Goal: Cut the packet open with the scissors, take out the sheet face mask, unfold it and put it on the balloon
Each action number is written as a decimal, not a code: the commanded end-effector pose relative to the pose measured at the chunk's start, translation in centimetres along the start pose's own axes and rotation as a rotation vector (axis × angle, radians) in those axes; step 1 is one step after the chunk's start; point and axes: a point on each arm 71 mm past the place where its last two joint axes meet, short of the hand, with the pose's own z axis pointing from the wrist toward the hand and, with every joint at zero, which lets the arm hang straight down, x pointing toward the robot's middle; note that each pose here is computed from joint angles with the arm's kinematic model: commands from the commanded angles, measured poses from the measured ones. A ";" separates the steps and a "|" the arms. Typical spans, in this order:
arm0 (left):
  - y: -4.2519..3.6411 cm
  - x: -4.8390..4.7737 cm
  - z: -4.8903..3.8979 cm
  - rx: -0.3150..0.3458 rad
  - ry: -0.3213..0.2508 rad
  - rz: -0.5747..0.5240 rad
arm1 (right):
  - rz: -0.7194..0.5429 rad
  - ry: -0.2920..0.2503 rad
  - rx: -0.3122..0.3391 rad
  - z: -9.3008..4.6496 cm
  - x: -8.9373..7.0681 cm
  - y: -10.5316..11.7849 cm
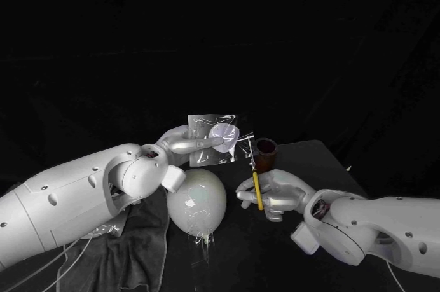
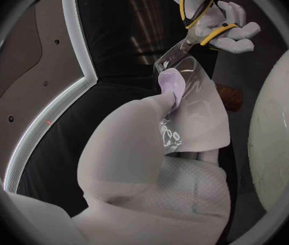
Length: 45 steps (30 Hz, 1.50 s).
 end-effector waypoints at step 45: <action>-0.43 -0.25 0.22 0.086 -0.010 0.134 | 0.027 -0.011 0.015 -0.3 -0.7 0.2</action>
